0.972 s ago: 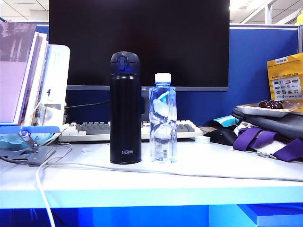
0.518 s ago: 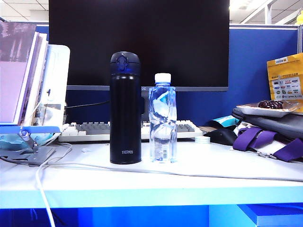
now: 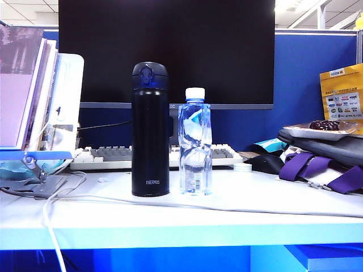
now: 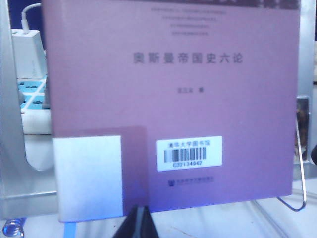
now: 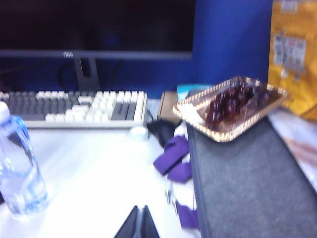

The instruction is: Pick up the mineral water bottle and place it vertically to the right of the black thermos cup.

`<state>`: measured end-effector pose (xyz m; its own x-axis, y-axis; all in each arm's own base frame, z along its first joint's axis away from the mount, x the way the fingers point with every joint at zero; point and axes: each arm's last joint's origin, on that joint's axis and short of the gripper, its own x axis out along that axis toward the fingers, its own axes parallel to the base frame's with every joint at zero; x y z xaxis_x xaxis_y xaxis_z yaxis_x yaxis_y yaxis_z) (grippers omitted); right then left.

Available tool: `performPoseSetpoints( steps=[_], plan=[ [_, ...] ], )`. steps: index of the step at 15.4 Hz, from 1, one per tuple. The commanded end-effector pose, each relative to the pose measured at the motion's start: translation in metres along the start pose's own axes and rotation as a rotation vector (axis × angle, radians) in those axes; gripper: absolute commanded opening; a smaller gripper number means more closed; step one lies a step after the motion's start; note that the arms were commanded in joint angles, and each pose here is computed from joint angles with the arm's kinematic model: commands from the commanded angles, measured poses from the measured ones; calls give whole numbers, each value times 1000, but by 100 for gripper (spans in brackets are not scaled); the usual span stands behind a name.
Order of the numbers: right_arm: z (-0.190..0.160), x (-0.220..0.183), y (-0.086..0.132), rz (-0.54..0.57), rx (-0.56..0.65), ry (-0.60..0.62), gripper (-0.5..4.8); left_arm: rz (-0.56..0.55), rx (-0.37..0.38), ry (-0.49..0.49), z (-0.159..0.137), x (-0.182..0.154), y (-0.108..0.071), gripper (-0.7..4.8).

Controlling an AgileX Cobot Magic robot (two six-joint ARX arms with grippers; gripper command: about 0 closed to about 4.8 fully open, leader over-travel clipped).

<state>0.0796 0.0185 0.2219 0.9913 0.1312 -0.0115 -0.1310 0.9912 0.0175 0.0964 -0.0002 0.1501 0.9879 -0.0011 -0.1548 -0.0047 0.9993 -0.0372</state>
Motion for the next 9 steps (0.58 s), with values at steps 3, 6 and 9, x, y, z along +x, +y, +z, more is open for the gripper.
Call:
performPoseSetpoints(
  steps=[3,6,9],
  plan=[
    [-24,9,-4,-24,5,31,0,-2,4,11,-1,0,0,-2],
    [-36,9,-8,-67,6,39,0,-2,4,11,-1,0,0,-2],
    [-48,11,-11,-101,5,74,-1,-1,4,11,-1,0,0,-2]
  ],
)
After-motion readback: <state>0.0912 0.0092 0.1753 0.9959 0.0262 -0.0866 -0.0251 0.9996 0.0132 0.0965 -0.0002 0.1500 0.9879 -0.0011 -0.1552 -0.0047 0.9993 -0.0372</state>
